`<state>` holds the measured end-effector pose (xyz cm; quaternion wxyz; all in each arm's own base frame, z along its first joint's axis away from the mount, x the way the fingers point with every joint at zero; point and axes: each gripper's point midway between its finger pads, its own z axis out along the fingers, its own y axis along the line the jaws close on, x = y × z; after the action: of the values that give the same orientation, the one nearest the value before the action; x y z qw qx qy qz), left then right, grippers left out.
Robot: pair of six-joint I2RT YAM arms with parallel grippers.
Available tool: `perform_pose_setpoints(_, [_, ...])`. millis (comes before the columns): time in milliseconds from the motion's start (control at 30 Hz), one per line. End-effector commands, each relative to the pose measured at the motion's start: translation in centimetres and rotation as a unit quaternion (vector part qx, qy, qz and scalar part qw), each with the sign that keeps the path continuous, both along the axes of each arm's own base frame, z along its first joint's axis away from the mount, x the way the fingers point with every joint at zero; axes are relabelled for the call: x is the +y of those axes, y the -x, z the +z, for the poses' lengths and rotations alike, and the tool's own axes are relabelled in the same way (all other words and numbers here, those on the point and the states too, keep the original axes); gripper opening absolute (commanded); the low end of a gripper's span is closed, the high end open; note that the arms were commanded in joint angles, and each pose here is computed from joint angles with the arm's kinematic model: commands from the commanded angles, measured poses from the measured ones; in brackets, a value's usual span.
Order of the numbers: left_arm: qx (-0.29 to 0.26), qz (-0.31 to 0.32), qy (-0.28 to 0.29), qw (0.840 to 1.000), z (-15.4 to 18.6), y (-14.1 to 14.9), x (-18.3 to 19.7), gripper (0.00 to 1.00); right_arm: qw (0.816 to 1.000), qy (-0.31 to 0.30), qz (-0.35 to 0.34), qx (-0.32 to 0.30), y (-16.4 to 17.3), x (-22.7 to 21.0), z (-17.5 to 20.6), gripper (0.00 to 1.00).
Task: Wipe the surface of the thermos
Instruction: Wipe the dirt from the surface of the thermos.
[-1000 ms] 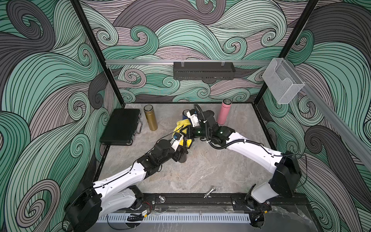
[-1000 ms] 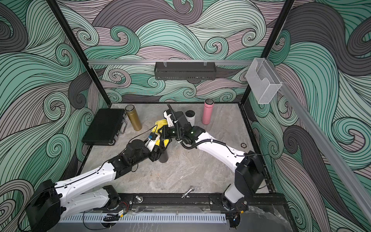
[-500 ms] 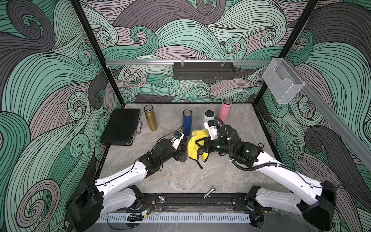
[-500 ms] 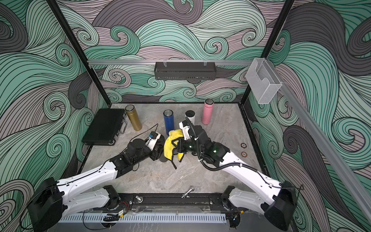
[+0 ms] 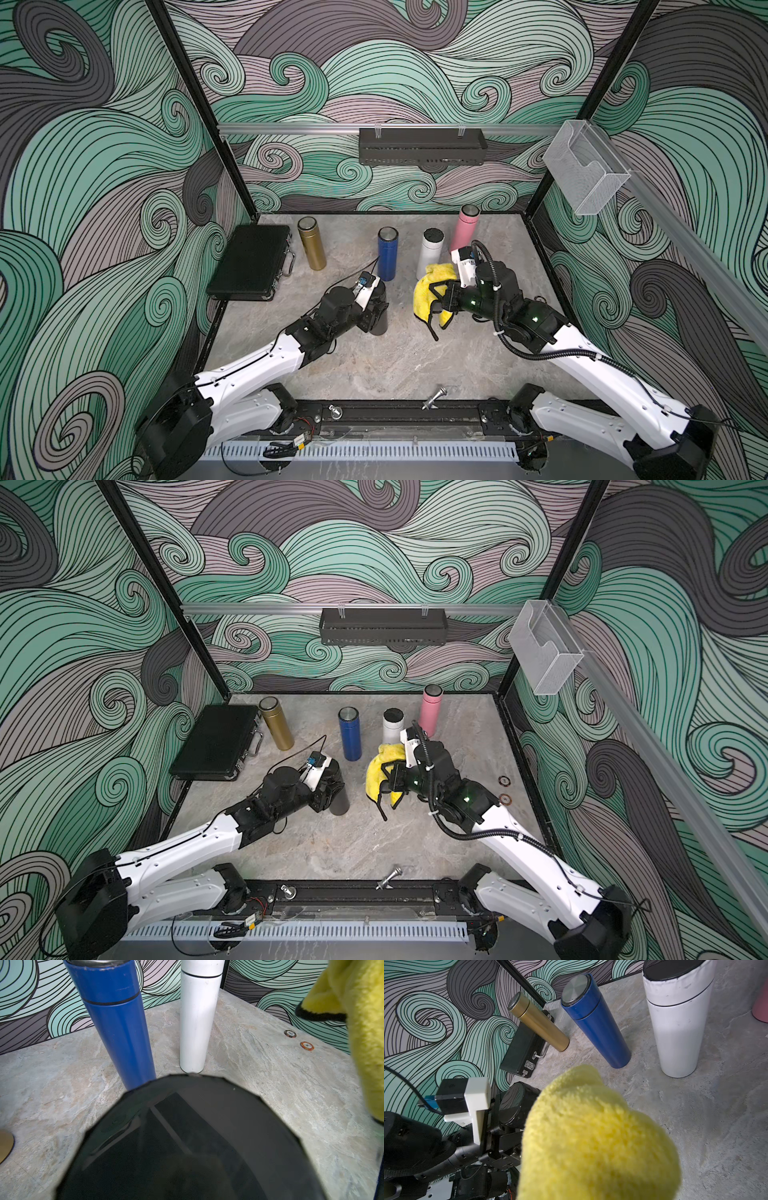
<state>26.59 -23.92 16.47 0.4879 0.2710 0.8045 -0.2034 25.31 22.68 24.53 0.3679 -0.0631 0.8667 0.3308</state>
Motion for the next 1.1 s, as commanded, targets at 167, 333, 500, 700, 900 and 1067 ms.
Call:
perform_pose_setpoints(167, [0.004, 0.000, 0.018, 1.000, 1.7, 0.1, -0.4, 0.00, 1.000, -0.006, 0.008, -0.012, -1.0, 0.7, 0.6, 0.00])
perform_pose_setpoints(333, [0.013, 0.041, 0.064, 0.997, 5.2, -0.1, 0.3, 0.00, 1.000, -0.016, 0.003, 0.011, -0.6, 0.4, -1.3, 0.00])
perform_pose_setpoints(500, [0.035, 0.138, 0.129, 0.981, 9.5, -0.5, 3.1, 0.00, 0.997, -0.056, -0.001, 0.055, 0.0, 0.9, -4.9, 0.00])
perform_pose_setpoints(700, [0.061, 0.177, 0.203, 0.961, 13.5, 0.1, 4.3, 0.00, 0.992, -0.106, 0.011, 0.067, 0.6, 1.9, -9.0, 0.00])
perform_pose_setpoints(900, [0.090, 0.160, 0.275, 0.944, 15.3, 0.0, 2.7, 0.00, 0.984, -0.168, 0.049, 0.032, 0.3, 3.8, -8.9, 0.00])
perform_pose_setpoints(1067, [0.087, 0.161, 0.322, 0.929, 15.9, -0.3, 2.5, 0.00, 0.982, -0.173, 0.070, 0.020, -0.3, 5.4, -8.0, 0.00])
